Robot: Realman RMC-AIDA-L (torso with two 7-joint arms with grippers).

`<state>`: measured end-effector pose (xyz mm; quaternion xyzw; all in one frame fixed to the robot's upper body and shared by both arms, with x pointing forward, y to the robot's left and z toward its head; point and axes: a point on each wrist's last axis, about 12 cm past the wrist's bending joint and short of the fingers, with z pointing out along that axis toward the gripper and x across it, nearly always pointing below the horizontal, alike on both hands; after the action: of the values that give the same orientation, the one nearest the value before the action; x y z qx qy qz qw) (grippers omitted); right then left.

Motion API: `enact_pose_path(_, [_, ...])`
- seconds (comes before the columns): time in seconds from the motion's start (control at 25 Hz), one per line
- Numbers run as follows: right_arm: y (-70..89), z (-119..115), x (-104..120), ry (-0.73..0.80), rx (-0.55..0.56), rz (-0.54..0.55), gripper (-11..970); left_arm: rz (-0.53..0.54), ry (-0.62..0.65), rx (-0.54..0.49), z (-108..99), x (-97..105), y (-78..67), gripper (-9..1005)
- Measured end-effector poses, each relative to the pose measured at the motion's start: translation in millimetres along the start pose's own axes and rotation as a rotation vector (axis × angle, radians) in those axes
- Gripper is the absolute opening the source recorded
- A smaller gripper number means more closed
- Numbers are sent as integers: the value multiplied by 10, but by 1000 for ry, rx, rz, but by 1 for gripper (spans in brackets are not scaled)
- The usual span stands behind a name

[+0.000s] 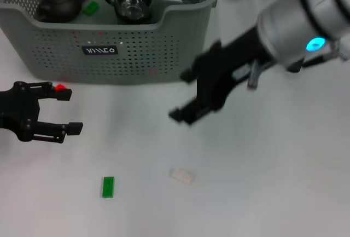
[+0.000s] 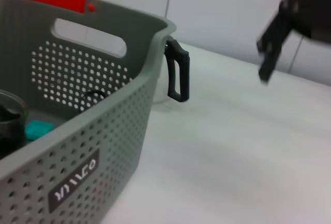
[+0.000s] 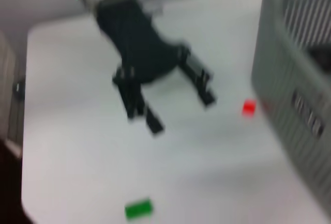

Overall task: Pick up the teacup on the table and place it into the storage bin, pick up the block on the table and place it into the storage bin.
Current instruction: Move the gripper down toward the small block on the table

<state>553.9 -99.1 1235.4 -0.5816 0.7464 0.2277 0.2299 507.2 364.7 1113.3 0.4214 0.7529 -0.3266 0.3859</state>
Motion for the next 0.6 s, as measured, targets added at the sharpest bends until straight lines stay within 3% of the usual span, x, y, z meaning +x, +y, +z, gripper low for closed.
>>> enact_pose_path(0.4, [-32, 795, 10, 294, -60, 28, 827, 13, 19, 6, 47, 13, 6, 875])
enact_pose_path(0.6, [10, 956, 5, 309, -36, -21, 826, 4, 15, 7, 48, 4, 10, 880])
